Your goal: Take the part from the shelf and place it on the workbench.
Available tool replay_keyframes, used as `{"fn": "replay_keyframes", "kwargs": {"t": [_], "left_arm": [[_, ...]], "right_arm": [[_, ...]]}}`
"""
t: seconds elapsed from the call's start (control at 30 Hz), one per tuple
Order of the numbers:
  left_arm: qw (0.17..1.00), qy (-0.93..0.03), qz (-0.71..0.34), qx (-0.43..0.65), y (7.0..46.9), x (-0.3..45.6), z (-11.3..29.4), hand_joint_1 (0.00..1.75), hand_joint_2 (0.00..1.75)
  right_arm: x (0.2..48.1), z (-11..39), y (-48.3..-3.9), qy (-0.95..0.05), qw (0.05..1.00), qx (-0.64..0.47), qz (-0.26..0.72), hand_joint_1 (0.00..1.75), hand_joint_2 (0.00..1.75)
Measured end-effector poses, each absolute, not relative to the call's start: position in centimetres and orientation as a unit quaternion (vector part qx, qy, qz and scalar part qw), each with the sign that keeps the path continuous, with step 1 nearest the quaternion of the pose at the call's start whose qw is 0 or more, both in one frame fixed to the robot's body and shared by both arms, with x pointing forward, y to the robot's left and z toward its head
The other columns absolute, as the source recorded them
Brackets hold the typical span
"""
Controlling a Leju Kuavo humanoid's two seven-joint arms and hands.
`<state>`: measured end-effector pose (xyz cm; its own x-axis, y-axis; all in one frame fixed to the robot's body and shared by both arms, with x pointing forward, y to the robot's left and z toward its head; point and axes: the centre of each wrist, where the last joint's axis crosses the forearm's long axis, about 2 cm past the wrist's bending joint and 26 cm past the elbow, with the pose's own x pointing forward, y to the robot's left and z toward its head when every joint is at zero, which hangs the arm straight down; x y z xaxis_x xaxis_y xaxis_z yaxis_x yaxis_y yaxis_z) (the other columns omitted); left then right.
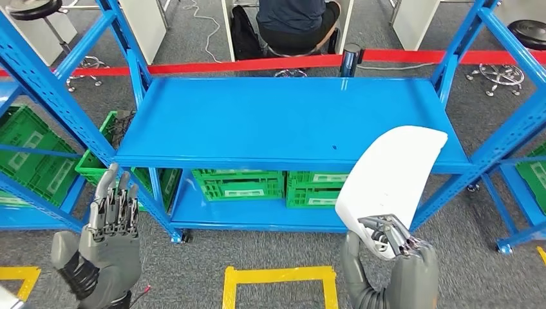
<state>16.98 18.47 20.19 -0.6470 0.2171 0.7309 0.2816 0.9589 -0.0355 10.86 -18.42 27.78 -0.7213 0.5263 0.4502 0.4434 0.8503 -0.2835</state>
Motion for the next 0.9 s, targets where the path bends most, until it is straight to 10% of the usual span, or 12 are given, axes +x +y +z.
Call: {"fn": "replay_keyframes", "kwargs": {"t": [0.9], "left_arm": [[0.393,-0.909,-0.048,-0.131,18.25,17.04,20.65,0.00,0.00]], "right_arm": [[10.84,27.49,-18.71,-0.927,0.277,-0.239,0.085,1.75,1.75]]}}
